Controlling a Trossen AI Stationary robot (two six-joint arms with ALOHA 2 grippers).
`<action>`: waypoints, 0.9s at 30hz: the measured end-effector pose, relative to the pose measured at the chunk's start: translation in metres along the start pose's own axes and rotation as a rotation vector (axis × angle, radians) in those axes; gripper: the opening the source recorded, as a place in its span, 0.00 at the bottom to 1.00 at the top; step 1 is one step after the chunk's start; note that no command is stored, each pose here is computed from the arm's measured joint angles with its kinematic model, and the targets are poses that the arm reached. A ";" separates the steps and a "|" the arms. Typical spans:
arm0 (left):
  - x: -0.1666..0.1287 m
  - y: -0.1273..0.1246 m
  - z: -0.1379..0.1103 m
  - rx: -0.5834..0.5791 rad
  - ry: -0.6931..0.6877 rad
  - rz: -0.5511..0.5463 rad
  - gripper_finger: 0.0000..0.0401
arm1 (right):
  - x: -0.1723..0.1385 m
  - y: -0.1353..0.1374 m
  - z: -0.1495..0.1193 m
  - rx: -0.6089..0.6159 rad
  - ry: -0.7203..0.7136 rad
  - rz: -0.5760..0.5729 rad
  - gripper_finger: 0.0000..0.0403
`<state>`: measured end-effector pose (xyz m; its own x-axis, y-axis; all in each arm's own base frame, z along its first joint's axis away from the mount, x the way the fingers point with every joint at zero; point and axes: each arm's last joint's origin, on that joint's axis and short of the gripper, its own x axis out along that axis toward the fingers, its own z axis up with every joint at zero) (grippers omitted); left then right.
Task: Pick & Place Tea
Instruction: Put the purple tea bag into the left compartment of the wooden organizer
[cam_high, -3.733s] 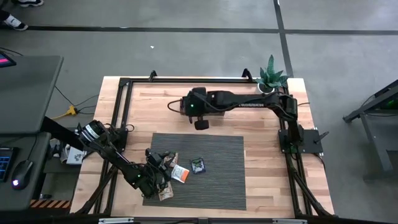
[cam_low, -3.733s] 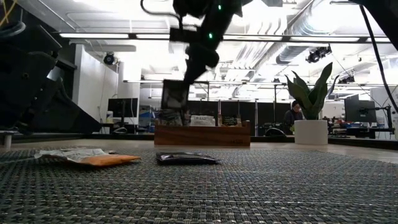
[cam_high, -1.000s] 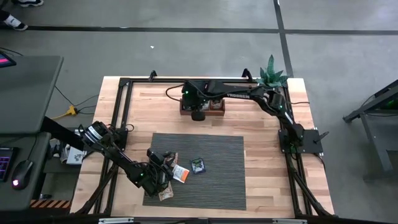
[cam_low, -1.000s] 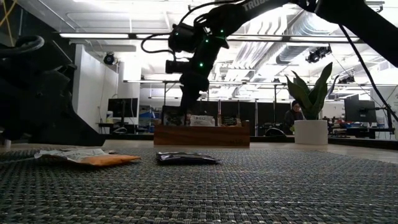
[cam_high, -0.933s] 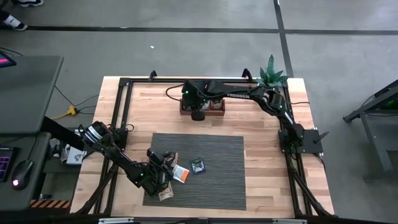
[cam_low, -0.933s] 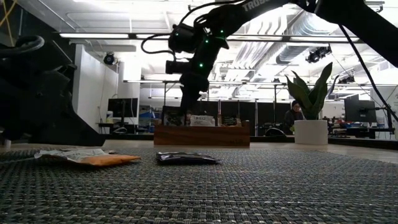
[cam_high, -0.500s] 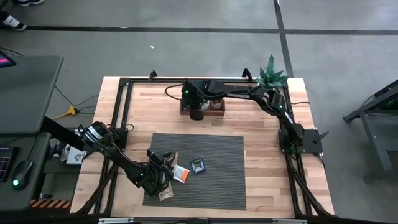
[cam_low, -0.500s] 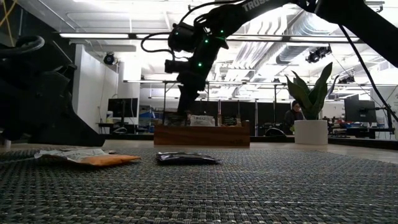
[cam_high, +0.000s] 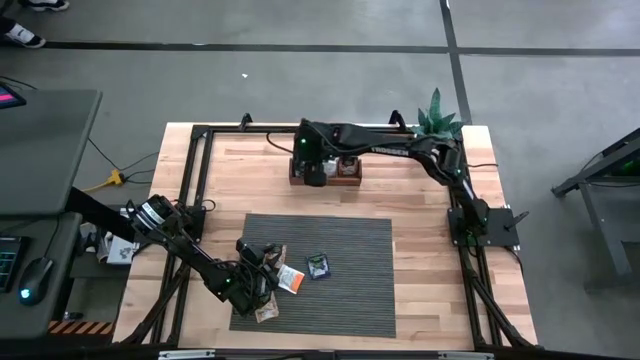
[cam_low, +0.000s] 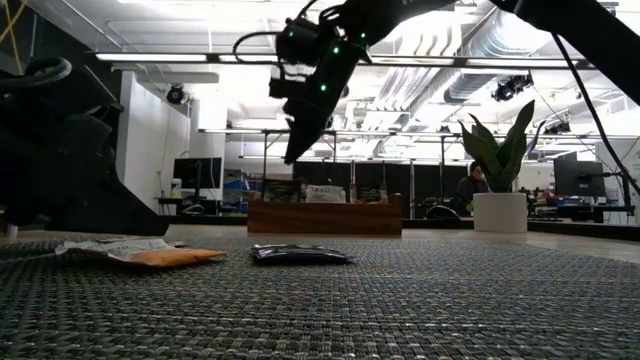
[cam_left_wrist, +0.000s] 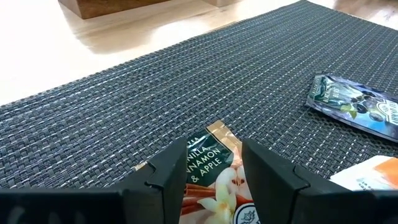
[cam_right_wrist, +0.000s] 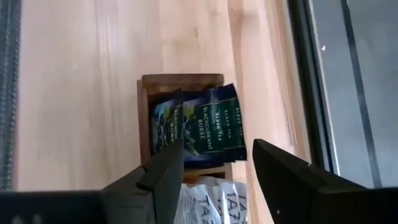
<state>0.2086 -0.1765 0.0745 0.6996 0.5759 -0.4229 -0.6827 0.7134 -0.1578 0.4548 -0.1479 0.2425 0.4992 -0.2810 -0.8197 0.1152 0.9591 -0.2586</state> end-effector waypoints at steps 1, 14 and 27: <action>0.000 0.000 0.000 0.000 0.000 0.000 0.38 | -0.003 -0.001 0.001 0.007 -0.004 -0.001 0.47; 0.000 0.000 0.000 -0.002 0.001 -0.001 0.38 | -0.049 0.034 0.005 0.029 0.010 0.205 0.43; 0.000 0.000 0.000 -0.002 0.001 -0.001 0.38 | -0.073 0.128 -0.007 -0.058 0.258 0.327 0.33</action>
<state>0.2086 -0.1766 0.0746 0.7000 0.5751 -0.4234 -0.6825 0.7132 -0.1597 0.4271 -0.0048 0.2659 0.2690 0.0310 -0.9626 -0.0660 0.9977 0.0137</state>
